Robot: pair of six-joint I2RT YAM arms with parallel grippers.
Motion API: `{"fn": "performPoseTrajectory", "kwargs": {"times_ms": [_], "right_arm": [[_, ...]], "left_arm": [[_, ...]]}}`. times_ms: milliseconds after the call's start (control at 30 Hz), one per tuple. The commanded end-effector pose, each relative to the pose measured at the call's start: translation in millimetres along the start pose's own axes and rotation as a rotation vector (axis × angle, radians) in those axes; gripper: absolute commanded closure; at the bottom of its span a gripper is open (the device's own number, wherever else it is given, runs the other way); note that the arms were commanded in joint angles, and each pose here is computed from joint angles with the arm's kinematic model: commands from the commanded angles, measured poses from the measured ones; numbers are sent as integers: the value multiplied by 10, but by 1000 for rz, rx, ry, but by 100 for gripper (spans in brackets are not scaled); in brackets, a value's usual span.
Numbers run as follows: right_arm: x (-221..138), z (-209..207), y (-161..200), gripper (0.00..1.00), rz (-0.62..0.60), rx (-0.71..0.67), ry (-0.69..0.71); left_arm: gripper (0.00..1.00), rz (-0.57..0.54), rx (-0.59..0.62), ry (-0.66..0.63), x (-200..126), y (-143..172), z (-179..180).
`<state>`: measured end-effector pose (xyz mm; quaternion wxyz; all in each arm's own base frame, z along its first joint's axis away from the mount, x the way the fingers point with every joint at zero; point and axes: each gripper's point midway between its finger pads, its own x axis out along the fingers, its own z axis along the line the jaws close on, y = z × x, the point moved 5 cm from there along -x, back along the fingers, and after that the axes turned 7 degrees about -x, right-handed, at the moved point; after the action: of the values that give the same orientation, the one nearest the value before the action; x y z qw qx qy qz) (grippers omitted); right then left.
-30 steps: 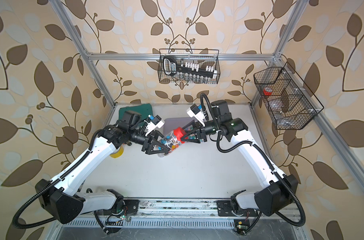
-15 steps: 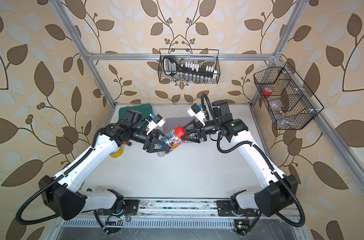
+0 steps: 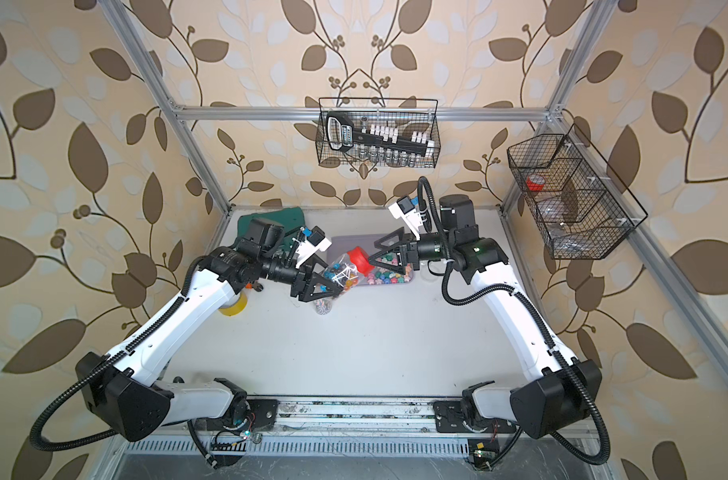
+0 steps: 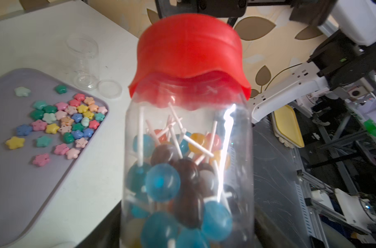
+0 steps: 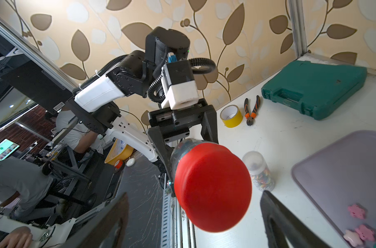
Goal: Pour the candies out of the jar
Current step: Unscrew the lid from the jar.
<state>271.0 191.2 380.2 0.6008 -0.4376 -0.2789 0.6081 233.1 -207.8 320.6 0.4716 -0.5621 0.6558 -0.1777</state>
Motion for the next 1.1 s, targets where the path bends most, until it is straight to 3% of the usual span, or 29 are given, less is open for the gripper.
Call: {"fn": "performPoseTrajectory", "kwargs": {"times_ms": [0, 200, 400, 1067], "right_arm": [[-46, -112, -174, 11, -31, 183, 37], [-46, -177, -324, 12, 7, 348, 65], [79, -329, -139, 11, 79, 446, 43], [568, -396, 241, 12, 236, 501, -3]], "left_arm": [[31, -91, 163, -128, -158, -157, -52], [31, -91, 227, -253, -169, -82, 17], [31, -85, 260, -277, -157, -23, -13], [33, -72, 243, -220, -118, -16, -104]]}}
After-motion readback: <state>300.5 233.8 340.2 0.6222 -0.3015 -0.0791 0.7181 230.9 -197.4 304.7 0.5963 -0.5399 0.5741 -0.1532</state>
